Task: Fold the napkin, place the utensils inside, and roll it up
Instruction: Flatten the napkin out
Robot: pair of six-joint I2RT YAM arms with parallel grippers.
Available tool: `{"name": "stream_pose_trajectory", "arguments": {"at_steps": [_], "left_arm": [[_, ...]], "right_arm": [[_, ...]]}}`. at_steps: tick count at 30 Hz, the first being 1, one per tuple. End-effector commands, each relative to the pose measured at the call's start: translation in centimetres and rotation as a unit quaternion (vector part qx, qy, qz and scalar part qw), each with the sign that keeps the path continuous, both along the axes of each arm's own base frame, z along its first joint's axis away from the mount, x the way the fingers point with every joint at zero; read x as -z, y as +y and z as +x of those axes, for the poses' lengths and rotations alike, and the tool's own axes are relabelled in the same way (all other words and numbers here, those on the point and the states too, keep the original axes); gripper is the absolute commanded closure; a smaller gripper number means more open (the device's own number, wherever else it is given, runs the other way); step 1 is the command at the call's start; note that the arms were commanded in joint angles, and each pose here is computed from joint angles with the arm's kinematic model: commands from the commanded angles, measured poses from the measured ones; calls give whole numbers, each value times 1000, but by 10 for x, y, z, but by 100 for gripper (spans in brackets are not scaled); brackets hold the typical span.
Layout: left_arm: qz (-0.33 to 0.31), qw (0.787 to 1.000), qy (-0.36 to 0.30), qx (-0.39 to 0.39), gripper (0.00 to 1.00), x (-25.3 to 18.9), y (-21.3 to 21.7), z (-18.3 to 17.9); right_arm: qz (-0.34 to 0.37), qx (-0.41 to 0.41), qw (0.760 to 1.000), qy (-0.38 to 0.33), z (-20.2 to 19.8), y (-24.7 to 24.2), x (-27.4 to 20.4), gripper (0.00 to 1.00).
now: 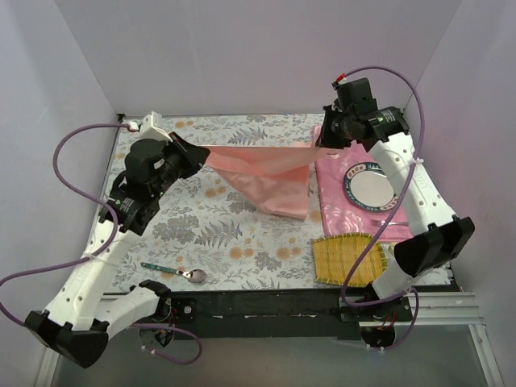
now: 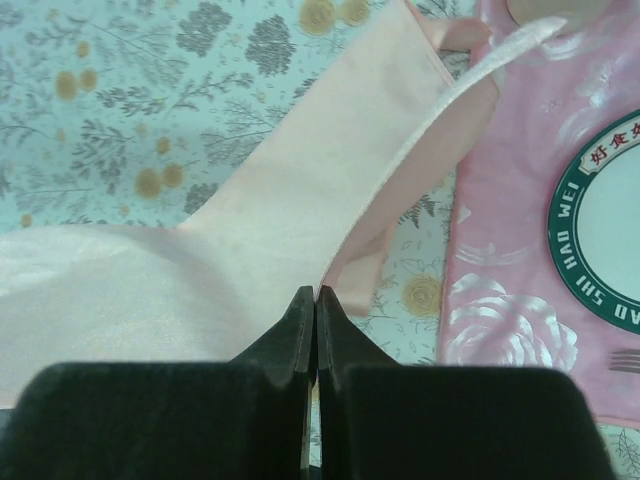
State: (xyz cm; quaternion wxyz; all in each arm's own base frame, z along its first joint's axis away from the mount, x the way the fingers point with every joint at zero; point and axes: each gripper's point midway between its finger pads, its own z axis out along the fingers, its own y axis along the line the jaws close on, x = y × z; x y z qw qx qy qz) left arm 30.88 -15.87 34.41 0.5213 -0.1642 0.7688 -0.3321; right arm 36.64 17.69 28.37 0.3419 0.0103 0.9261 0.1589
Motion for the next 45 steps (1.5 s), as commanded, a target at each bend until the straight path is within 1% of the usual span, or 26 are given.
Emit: {"name": "stream_pose_trajectory", "arguments": {"at_steps": [1,3,4,6,8,12,13,18,22,25,27,29,30,31,33,34,35,36,37,38,39,41,42,43,44,45], "left_arm": [[20,998,-53,21,100,-50,14,-32],[-3,995,-90,33,100,-84,15,-50],[-15,993,-100,66,100,-94,7,-61],[-42,987,-127,94,100,-120,2,-78],[-66,976,-163,131,100,-148,-2,-102],[-110,962,-204,143,100,-183,8,-139],[-118,960,-214,139,100,-191,14,-151],[-129,962,-208,118,100,-195,32,-177],[-140,959,-207,130,100,-192,28,-179],[-138,964,-197,114,100,-185,27,-163],[-125,973,-167,94,100,-171,24,-141],[-106,988,-112,28,100,-146,36,-115],[-96,991,-88,-10,100,-134,44,-102],[-67,994,-56,-72,100,-114,57,-76],[-6,993,-17,-115,100,-78,66,-51],[35,990,3,-135,100,-55,69,-32],[60,977,4,-202,100,-43,90,-17],[97,968,33,-230,100,-6,97,-2],[117,959,39,-255,100,8,106,8],[128,954,35,-269,100,21,108,33],[152,945,56,-284,100,50,128,48],[154,941,91,-286,100,97,143,84],[154,932,112,-308,98,117,168,94],[162,924,132,-318,98,139,178,103],[167,922,131,-323,99,146,186,118],[182,919,160,-311,100,177,194,136]], "right_arm": [[33,-25,998,-49,-32,-1,-61,99],[55,-24,995,-84,-50,-5,-90,99],[71,-32,993,-93,-59,-3,-102,99],[110,-47,983,-141,-78,-3,-146,99],[138,-68,973,-170,-94,-1,-175,99],[196,-132,946,-221,-147,2,-219,99],[201,-139,944,-221,-153,2,-217,99],[245,-182,912,-273,-198,-2,-248,99],[270,-180,905,-273,-205,-1,-258,99],[263,-153,916,-262,-186,0,-247,99],[249,-129,931,-235,-161,4,-226,99],[237,-117,941,-213,-142,9,-210,99],[219,-98,952,-189,-119,13,-191,99],[205,-91,958,-177,-107,15,-179,99],[162,-74,972,-155,-67,20,-145,99],[148,-70,976,-147,-54,23,-132,99],[138,-68,976,-153,-37,27,-125,99],[117,-64,982,-133,-11,34,-99,99],[110,-65,983,-129,3,39,-88,99],[101,-66,985,-121,16,44,-74,99],[86,-64,989,-105,41,53,-45,99],[57,-59,992,-95,68,54,-15,99],[39,-57,994,-89,93,61,14,99],[22,-67,993,-90,106,63,29,99],[19,-72,990,-118,124,68,15,99],[-11,-62,994,-92,146,68,55,96]]}}
